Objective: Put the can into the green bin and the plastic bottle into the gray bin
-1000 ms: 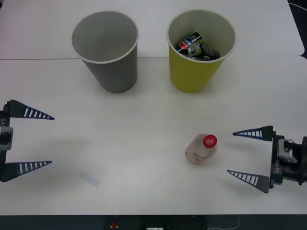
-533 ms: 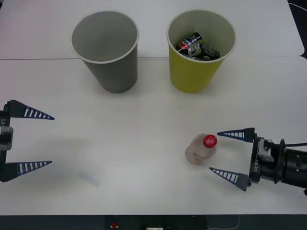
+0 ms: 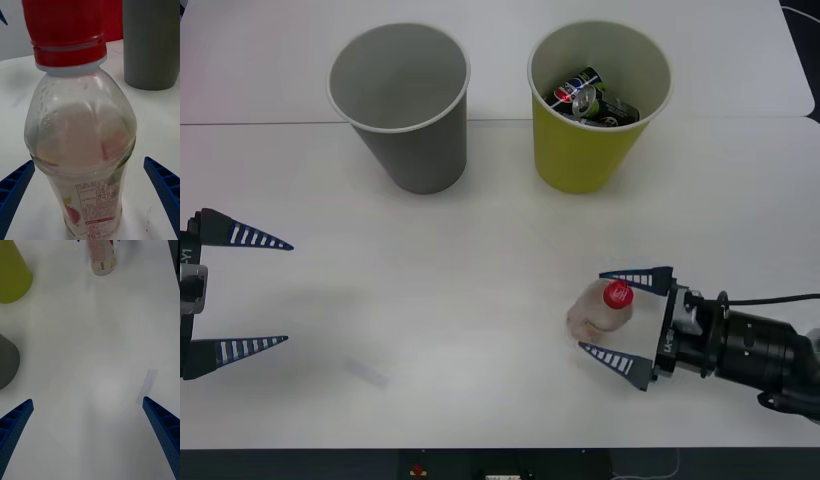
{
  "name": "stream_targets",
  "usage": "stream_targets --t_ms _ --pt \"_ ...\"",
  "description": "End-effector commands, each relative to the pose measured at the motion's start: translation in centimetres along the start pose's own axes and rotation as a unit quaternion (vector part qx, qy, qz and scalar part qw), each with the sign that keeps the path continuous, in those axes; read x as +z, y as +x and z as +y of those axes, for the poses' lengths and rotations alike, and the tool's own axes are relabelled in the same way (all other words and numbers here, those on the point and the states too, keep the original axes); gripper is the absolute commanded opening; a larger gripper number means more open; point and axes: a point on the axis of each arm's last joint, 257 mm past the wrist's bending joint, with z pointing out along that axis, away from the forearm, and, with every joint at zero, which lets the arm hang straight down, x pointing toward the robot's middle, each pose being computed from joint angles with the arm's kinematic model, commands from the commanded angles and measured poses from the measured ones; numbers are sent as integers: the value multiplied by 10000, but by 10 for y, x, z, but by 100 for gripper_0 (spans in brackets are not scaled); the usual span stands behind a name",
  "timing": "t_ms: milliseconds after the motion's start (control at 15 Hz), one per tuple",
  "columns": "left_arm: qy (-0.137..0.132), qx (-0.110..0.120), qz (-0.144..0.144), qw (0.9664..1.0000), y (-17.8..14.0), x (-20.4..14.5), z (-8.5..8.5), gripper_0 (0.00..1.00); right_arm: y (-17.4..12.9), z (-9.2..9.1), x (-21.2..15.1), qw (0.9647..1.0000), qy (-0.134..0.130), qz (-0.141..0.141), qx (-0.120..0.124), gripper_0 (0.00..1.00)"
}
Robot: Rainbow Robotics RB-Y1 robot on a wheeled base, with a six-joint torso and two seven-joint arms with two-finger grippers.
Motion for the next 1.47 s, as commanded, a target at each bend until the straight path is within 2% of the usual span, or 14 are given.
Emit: stream_targets --t_ms 67,133,267,333,733,933,1267,1333,1467 --pt "0 0 0 10000 0 0 0 100 0 3 7 10000 8 -28 21 100" --pt "0 0 0 10000 0 0 0 100 0 3 7 10000 9 -35 9 94" --pt "0 0 0 10000 0 0 0 100 0 4 9 10000 12 -42 13 10" --pt "0 0 0 10000 0 0 0 100 -1 4 11 10000 4 -53 7 0" --pt "0 0 0 10000 0 0 0 100 -2 3 14 10000 41 -61 45 0" --pt "0 0 0 10000 0 0 0 100 -11 3 16 9998 -104 -153 66 0" --pt "0 0 0 10000 0 0 0 100 -39 5 7 9978 -389 -114 528 0" --pt "0 0 0 10000 0 0 0 100 -46 4 3 9967 -439 -67 682 0" --pt "0 0 0 10000 0 0 0 100 -56 7 3 9949 -557 74 837 0"
